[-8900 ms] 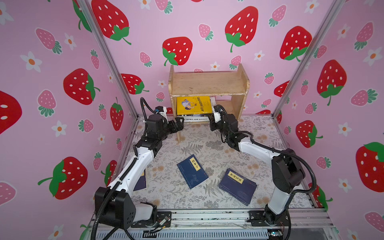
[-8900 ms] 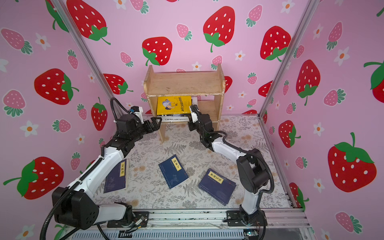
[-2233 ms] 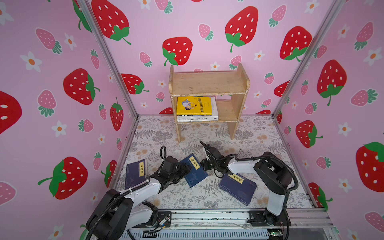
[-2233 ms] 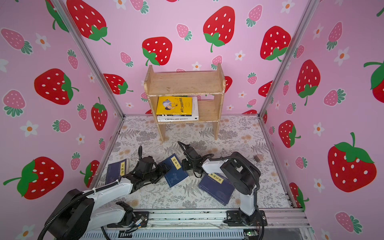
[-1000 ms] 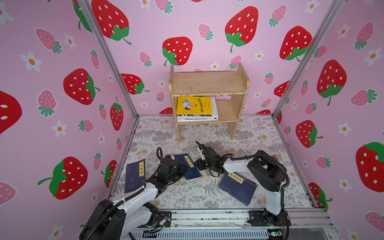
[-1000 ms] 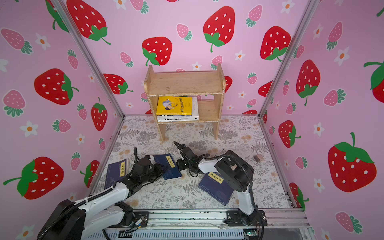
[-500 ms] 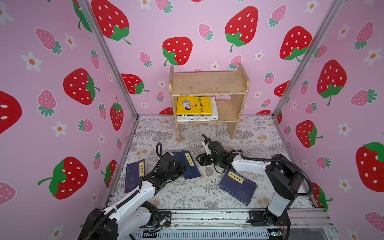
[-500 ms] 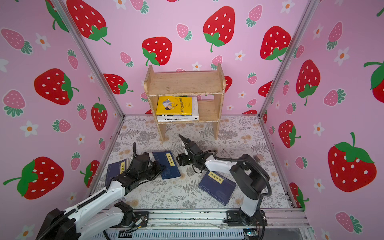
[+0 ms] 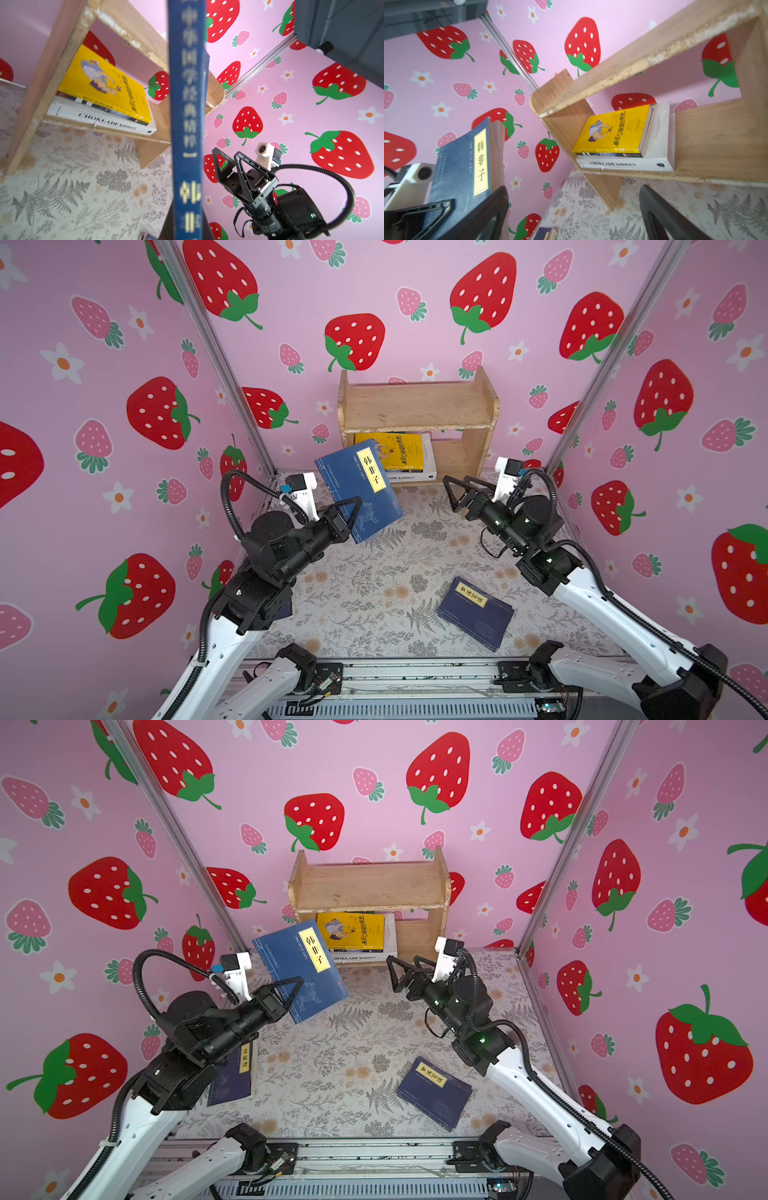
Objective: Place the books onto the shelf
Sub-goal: 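Lift the blue book with both grippers and carry it toward the shelf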
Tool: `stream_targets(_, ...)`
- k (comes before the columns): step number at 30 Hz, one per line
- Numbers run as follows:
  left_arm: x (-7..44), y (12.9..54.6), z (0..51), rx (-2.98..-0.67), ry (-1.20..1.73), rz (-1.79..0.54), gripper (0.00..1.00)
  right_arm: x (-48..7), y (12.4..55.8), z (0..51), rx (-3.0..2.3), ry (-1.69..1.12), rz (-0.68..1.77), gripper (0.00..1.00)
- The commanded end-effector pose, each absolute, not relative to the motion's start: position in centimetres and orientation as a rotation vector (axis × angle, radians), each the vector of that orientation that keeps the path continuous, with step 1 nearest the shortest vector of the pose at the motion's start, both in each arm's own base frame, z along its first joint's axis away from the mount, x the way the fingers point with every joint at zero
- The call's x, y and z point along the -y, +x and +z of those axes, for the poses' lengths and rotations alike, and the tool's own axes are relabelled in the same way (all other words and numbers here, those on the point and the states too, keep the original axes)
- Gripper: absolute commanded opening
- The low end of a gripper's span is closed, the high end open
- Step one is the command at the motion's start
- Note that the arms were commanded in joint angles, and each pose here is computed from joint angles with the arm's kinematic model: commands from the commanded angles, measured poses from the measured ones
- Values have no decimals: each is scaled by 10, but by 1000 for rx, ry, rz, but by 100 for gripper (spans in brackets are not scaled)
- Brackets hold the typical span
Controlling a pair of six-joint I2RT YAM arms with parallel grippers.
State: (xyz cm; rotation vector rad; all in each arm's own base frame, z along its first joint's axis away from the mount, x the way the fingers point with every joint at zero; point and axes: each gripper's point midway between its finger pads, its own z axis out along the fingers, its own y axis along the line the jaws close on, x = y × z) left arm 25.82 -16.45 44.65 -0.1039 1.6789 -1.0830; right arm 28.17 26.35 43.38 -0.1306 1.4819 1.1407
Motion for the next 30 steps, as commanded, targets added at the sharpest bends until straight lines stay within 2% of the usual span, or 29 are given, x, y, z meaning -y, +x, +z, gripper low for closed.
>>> stream_targets(1, 160, 272, 521, -1419, -83, -1069, 0, -270, 264, 473, -1345, -162, 1321, 100)
stream_targets(8, 171, 295, 581, -1196, -82, -1145, 0, -308, 236, 488, -1177, -295, 1765, 100)
stream_targets(20, 200, 327, 571, -1164, -107, -1301, 0, -360, 245, 498, -1122, -318, 1932, 99)
stream_targets(24, 210, 331, 563, -1174, -114, -1347, 0, -365, 253, 500, -1087, -277, 1970, 91)
stream_targets(27, 218, 330, 556, -1189, -118, -1379, 0, -367, 262, 499, -1085, -228, 1983, 81)
stream_targets(29, 223, 329, 551, -1195, -116, -1394, 0, -367, 266, 497, -1075, -195, 1996, 65)
stream_targets(30, 225, 329, 549, -1201, -114, -1397, 0, -367, 268, 496, -1069, -180, 2006, 61)
